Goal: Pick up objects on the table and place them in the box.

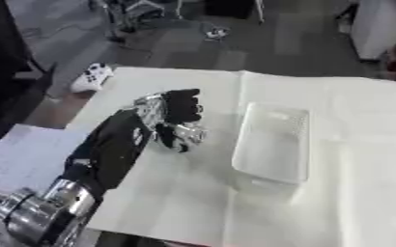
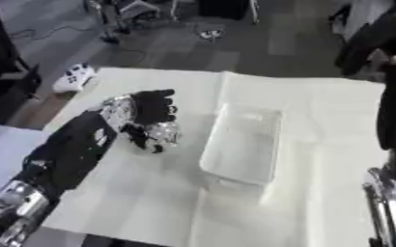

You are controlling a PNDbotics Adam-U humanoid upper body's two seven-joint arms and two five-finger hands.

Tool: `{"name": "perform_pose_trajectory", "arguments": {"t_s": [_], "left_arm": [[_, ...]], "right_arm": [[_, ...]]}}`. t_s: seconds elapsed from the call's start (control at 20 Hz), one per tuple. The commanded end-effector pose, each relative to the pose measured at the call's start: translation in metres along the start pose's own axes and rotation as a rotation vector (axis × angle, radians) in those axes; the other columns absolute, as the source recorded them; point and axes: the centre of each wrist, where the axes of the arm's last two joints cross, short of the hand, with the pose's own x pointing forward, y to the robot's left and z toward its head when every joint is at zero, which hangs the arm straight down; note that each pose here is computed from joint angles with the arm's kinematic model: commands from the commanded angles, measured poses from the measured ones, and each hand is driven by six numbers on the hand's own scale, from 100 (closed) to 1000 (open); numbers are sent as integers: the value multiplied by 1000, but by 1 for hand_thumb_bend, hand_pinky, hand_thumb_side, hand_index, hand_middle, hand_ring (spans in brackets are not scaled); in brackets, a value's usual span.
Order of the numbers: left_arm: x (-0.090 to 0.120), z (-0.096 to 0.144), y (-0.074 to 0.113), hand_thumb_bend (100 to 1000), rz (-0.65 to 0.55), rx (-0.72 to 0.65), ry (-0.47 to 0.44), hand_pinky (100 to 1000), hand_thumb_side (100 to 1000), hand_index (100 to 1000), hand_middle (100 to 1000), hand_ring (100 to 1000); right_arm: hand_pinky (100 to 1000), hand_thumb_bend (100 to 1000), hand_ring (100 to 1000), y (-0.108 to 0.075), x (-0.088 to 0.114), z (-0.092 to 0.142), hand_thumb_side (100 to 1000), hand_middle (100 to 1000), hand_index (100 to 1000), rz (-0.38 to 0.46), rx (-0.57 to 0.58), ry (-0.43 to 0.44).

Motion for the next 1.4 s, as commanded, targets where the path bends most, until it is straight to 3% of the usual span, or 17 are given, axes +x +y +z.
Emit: {"name": "perform_pose_trajectory", "arguments": {"t_s": [0.05, 0.25, 0.45, 0.55, 1.4], "left_arm": [[-10, 4, 2, 186, 2, 7, 28, 792, 1000, 484, 383, 520], [-8, 4, 1, 180, 5, -2, 34, 720, 1000, 435, 293, 452], [-7, 4, 1, 175, 5, 23, 33, 598, 1000, 406, 193, 320], [-9, 4, 3, 172, 8, 60, 31, 573, 1000, 401, 181, 299], [-50, 12, 23, 171, -67, 133, 94, 584, 1000, 401, 176, 293]], "right_arm": [[329, 429, 295, 0, 4, -5, 1000, 361, 500, -5, -6, -25], [329, 429, 295, 0, 4, -5, 1000, 361, 500, -4, -6, -24], [329, 429, 295, 0, 4, -5, 1000, 360, 500, -3, -7, -25], [329, 429, 295, 0, 4, -5, 1000, 360, 500, -2, -6, -23], [328, 429, 296, -3, 2, 1, 1000, 360, 499, 12, -1, -3]]}}
